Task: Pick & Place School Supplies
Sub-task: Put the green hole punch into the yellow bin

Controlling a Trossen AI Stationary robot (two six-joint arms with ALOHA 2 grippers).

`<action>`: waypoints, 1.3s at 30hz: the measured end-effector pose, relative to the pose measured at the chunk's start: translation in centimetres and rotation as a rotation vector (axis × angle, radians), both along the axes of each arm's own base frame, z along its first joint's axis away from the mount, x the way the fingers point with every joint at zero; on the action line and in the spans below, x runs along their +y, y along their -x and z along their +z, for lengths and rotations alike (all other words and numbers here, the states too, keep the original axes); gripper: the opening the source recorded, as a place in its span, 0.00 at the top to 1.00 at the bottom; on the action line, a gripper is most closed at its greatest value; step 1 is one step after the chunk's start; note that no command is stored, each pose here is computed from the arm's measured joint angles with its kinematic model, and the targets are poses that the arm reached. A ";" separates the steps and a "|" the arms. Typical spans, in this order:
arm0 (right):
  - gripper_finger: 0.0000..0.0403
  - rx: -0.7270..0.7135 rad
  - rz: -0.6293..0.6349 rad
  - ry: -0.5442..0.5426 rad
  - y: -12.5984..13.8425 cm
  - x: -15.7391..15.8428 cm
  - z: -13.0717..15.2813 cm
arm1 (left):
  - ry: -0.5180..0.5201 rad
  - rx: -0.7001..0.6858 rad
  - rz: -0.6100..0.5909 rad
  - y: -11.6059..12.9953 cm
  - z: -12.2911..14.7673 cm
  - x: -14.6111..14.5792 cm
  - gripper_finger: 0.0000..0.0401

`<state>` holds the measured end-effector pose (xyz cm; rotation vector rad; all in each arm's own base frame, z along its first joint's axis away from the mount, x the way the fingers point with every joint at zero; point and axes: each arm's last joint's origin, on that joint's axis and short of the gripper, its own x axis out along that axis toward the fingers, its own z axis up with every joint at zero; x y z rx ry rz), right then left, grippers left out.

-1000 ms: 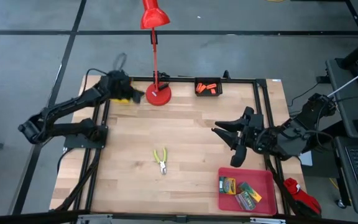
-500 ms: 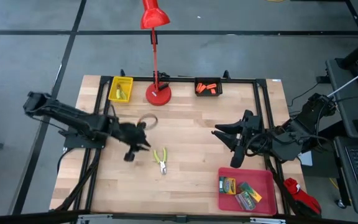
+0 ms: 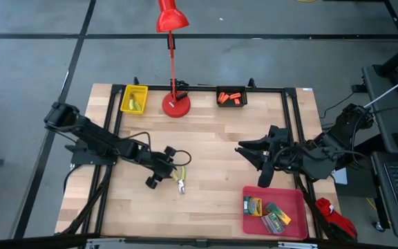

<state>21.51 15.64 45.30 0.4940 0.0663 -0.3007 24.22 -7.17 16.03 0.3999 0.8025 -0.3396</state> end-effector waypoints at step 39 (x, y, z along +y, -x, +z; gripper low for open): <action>0.72 -0.032 -0.065 0.009 1.4 1.4 0.1 | 0.261 0.115 0.485 -1.9 -4.2 0.3 0.90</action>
